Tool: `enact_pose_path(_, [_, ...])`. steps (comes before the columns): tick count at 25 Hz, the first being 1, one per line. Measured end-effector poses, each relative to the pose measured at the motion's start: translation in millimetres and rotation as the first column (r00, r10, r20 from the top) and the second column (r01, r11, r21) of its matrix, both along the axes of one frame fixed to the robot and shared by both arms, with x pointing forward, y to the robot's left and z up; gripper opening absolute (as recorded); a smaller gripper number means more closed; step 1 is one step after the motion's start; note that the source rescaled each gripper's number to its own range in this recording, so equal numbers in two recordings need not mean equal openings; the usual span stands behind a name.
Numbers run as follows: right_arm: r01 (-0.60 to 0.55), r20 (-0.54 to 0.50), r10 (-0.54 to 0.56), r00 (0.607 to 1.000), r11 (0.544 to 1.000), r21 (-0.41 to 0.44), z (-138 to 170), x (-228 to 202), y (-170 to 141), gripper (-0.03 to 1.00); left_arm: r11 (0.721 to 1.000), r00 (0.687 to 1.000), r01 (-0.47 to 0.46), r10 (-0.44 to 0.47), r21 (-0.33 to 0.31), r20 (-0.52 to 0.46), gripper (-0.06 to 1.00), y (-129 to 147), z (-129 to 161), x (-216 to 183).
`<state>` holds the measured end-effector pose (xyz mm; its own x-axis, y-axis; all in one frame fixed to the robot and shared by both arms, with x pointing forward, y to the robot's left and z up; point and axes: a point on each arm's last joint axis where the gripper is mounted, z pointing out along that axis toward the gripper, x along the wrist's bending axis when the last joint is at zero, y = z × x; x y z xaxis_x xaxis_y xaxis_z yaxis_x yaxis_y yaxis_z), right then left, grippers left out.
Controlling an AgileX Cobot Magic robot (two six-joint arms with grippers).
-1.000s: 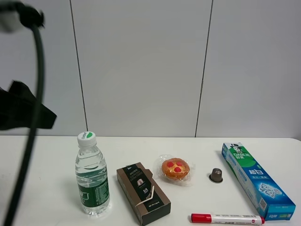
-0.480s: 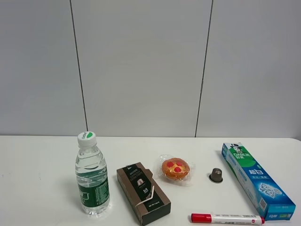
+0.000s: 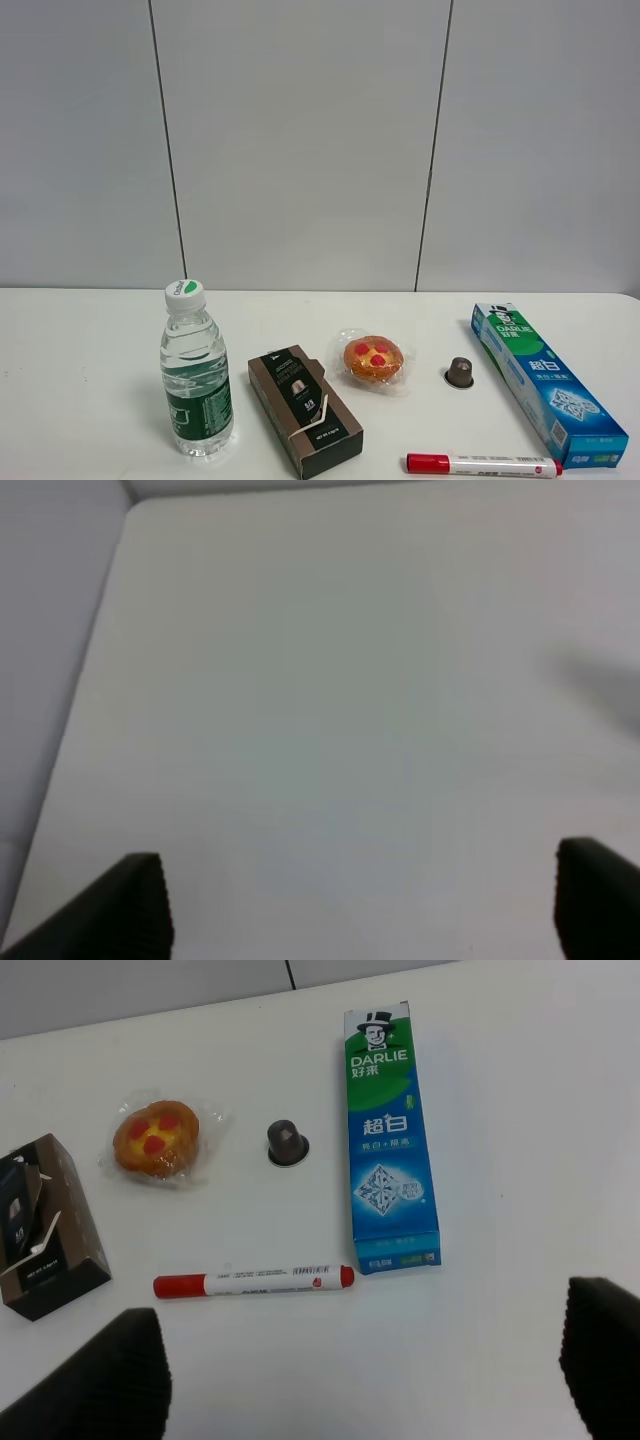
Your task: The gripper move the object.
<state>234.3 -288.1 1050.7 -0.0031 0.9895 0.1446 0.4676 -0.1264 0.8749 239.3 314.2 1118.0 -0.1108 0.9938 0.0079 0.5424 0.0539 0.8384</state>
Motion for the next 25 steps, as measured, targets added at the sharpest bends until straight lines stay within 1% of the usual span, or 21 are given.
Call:
enact_pose_path(4, [0.000, 0.000, 0.000, 1.000, 1.000, 0.000, 0.0, 0.0, 0.0, 1.00, 0.995, 0.995, -0.098, 0.098, 0.005, 0.025, 0.69, -0.7, -22.6, -14.2])
enact_pose_path(6, [0.000, 0.000, 0.000, 1.000, 1.000, 0.000, 0.0, 0.0, 0.0, 1.00, 0.994, 0.992, -0.112, 0.112, -0.016, 0.049, 0.69, -3.8, -31.3, -18.6])
enact_pose_path(9, [0.000, 0.000, 0.000, 1.000, 1.000, 0.000, 0.0, 0.0, 0.0, 1.00, 0.996, 0.994, -0.076, 0.080, -0.050, 0.076, 0.69, -9.8, -47.2, -20.2])
enact_pose_path(12, [0.000, 0.000, 0.000, 1.000, 1.000, 0.000, 0.0, 0.0, 0.0, 1.00, 0.999, 0.999, -0.025, 0.026, -0.027, 0.047, 0.69, -12.2, -64.2, -14.3])
enact_pose_path(14, [0.000, 0.000, 0.000, 1.000, 1.000, 0.000, 0.0, 0.0, 0.0, 1.00, 1.000, 0.998, 0.012, -0.012, -0.001, 0.058, 0.69, -13.9, -65.0, -11.9])
enact_pose_path(15, [0.000, 0.000, 0.000, 1.000, 1.000, 0.000, 0.0, 0.0, 0.0, 1.00, 1.000, 0.997, 0.024, -0.024, -0.001, 0.068, 0.69, -14.8, -64.6, -11.0])
enact_pose_path(25, [0.000, 0.000, 0.000, 1.000, 1.000, 0.000, 0.0, 0.0, 0.0, 1.00, 0.999, 0.995, 0.034, -0.032, -0.018, 0.093, 0.68, -15.8, -68.9, -4.9])
